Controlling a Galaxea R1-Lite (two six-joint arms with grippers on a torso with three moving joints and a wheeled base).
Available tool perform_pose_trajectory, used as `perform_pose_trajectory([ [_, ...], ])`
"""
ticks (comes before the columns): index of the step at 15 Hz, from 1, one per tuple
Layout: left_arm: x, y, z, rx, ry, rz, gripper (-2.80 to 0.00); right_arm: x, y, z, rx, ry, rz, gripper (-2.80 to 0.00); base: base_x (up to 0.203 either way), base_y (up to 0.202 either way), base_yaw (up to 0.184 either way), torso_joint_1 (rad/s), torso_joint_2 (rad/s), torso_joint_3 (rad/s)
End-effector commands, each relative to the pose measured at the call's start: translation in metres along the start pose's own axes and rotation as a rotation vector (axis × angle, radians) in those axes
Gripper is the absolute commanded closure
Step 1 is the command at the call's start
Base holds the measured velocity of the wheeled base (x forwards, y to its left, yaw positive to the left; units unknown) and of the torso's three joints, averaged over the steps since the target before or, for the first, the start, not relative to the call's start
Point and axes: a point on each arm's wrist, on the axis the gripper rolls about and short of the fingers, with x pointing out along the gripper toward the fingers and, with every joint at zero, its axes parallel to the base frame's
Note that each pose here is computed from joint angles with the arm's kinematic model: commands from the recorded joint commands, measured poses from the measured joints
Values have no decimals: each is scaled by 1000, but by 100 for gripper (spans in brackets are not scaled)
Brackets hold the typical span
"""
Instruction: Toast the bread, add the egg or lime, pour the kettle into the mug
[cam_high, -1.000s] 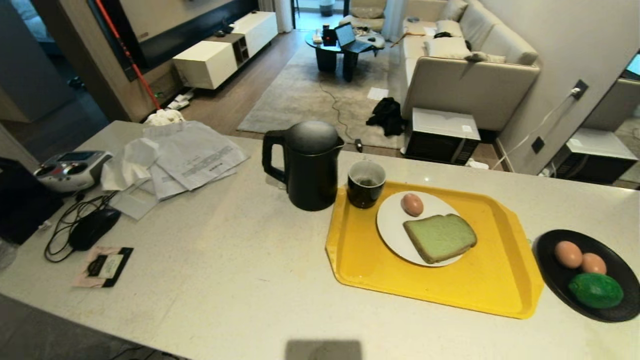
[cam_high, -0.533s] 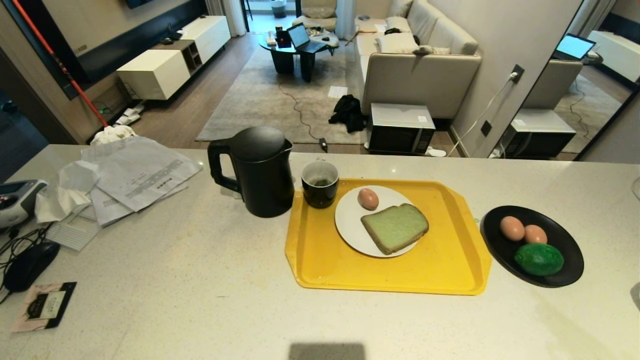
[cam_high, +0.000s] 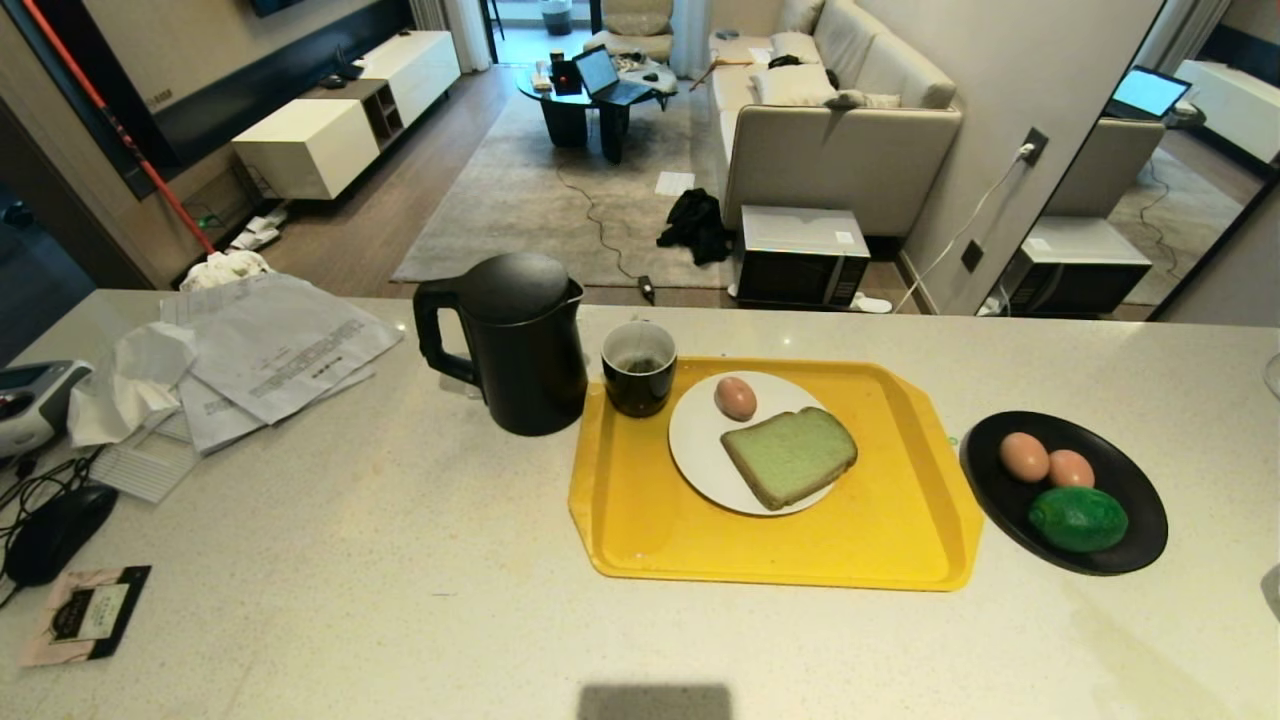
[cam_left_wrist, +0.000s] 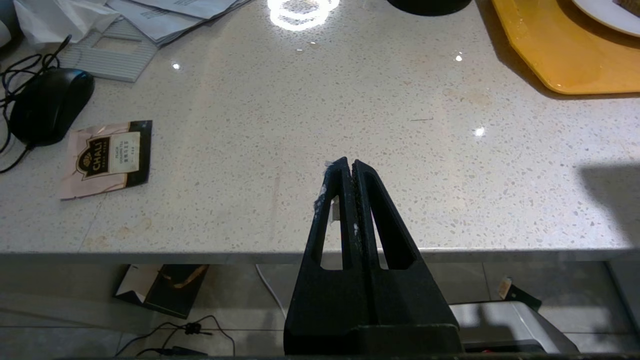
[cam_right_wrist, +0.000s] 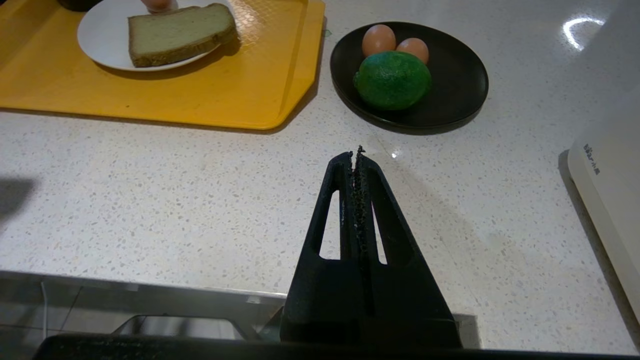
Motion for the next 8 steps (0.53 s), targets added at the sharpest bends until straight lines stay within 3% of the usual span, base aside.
perform_pose_trajectory([
  [1, 0, 0, 0, 7, -1, -3, 0, 0, 0, 0, 0, 0, 0, 0, 0, 0, 0, 0, 0, 0],
  [8, 0, 0, 0, 1, -1, 2, 0, 0, 0, 0, 1, 0, 0, 0, 0, 0, 0, 0, 0, 0],
])
